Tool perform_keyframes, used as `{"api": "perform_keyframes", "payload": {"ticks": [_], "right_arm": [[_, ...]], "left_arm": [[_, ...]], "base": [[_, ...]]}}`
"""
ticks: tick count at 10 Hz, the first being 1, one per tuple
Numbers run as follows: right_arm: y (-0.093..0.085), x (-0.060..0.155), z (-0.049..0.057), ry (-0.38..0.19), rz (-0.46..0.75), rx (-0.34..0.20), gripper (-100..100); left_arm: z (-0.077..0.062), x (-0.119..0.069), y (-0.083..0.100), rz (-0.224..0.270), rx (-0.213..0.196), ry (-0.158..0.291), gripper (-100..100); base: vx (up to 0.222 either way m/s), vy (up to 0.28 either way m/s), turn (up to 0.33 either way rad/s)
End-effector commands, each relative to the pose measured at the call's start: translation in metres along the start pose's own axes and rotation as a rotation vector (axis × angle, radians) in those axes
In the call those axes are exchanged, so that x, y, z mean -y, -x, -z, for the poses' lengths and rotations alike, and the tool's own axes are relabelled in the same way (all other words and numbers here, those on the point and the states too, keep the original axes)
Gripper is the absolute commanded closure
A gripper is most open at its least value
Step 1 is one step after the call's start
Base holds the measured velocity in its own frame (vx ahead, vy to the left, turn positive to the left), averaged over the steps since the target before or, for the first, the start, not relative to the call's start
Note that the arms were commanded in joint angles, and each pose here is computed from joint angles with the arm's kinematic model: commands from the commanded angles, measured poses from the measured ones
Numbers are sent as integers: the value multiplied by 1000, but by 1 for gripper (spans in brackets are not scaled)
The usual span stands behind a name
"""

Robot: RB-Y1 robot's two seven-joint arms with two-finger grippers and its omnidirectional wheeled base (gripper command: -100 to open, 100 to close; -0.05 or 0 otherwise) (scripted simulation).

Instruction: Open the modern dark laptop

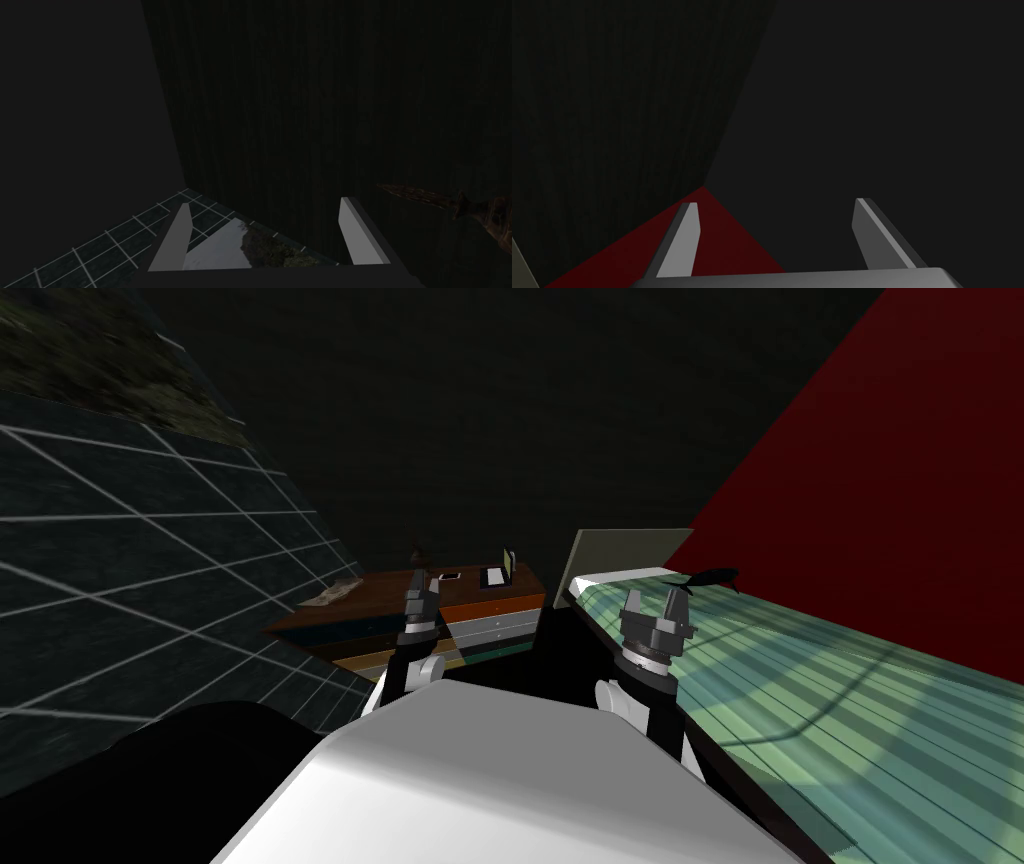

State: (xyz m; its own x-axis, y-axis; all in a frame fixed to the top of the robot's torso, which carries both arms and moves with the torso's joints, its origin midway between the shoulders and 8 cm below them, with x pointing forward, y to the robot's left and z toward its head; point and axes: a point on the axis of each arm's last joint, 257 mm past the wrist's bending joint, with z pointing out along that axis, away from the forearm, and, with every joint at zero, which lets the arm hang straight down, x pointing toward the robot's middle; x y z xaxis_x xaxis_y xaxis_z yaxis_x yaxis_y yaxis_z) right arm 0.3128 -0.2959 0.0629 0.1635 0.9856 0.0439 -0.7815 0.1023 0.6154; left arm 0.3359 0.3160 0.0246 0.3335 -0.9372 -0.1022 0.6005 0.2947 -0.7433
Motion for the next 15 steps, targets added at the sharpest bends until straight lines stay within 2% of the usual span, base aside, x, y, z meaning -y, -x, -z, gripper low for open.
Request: {"api": "perform_keyframes", "payload": {"ticks": [1, 9, 10, 13, 15], "right_arm": [[0, 0, 0, 0, 0, 0, 0], [0, 0, 0, 0, 0, 0, 0], [0, 0, 0, 0, 0, 0, 0], [0, 0, 0, 0, 0, 0, 0], [0, 0, 0, 0, 0, 0, 0]], "left_arm": [[0, 0, 0, 0, 0, 0, 0], [0, 0, 0, 0, 0, 0, 0], [-2, 0, -4, -18, -38, 0, -100], [-7, -5, -9, -60, -109, 17, -100], [-11, -10, -9, -88, -141, 40, -100]], "base": [[0, 0, 0], [0, 0, 0], [13, -14, 1], [42, -41, 3], [77, -68, 4]]}}
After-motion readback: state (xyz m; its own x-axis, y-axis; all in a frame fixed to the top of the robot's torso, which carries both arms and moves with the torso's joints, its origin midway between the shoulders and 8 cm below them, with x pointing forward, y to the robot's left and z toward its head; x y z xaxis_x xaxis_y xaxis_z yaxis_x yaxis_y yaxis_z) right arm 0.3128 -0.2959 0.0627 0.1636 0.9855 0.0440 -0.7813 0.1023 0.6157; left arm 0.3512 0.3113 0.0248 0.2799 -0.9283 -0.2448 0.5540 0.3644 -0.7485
